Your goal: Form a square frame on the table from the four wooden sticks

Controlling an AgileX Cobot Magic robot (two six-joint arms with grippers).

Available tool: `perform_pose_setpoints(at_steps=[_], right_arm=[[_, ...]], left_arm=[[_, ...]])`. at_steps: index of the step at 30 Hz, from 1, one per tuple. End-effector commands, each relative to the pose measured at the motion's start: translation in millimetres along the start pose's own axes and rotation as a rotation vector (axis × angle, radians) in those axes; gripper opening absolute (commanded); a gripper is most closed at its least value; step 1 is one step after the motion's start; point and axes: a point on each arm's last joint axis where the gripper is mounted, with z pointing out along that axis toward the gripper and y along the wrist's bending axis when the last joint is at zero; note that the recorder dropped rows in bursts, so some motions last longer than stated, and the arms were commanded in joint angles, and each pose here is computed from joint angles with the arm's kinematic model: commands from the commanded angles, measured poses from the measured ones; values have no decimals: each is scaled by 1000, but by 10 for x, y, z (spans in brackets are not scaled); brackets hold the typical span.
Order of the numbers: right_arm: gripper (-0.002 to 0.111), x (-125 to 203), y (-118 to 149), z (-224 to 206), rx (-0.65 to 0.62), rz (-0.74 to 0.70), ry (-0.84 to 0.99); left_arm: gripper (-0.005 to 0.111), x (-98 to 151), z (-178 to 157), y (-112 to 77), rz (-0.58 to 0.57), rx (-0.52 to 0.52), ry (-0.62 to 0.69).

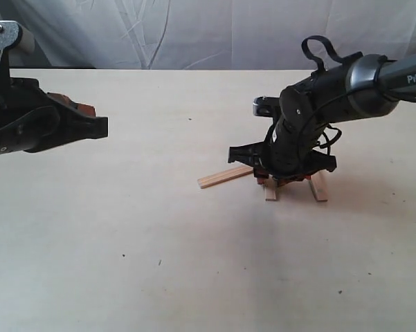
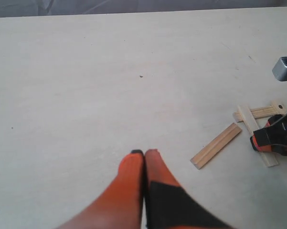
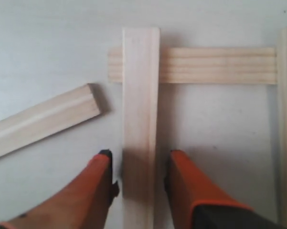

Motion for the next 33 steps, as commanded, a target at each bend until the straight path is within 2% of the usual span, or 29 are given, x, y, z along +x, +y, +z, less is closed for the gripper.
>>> perform_pose_setpoints(at_steps=[1,5,10,12,15,18,22,25,28,33], right_arm=[[38,-159,60,-322,-38,0,-82],[38,-226,219,-532,-51,-55,-91],[38,-151,464,-409,-83,-87,-59],[38,-137,511,-342,-79,-144,-48],[38,-154,536,-304,-63,-371,-34],[38,-204,552,-372,-49,-725,-20],[38,-312,578,-497,-38,-1077,-25],[38,-289,656,-528,-129,-1300,-25],[38,-240,707,-481,-210,-1432,-25],[38,-219,696,-268,-206,-1579,2]], left_arm=[[0,-17,6,-18,-31,9,-14],[0,-17,6,-18,-33,9,-14],[0,-17,6,-18,-30,9,-14],[0,-17,6,-17,-21,8,-14],[0,-16,6,-15,-5,6,-12],[0,-16,6,-11,36,1,-12],[0,-20,6,-9,69,-2,-17],[0,-28,5,0,65,-5,-19],[0,-70,-3,79,35,-33,-23],[0,-119,-18,219,-64,-77,-38]])
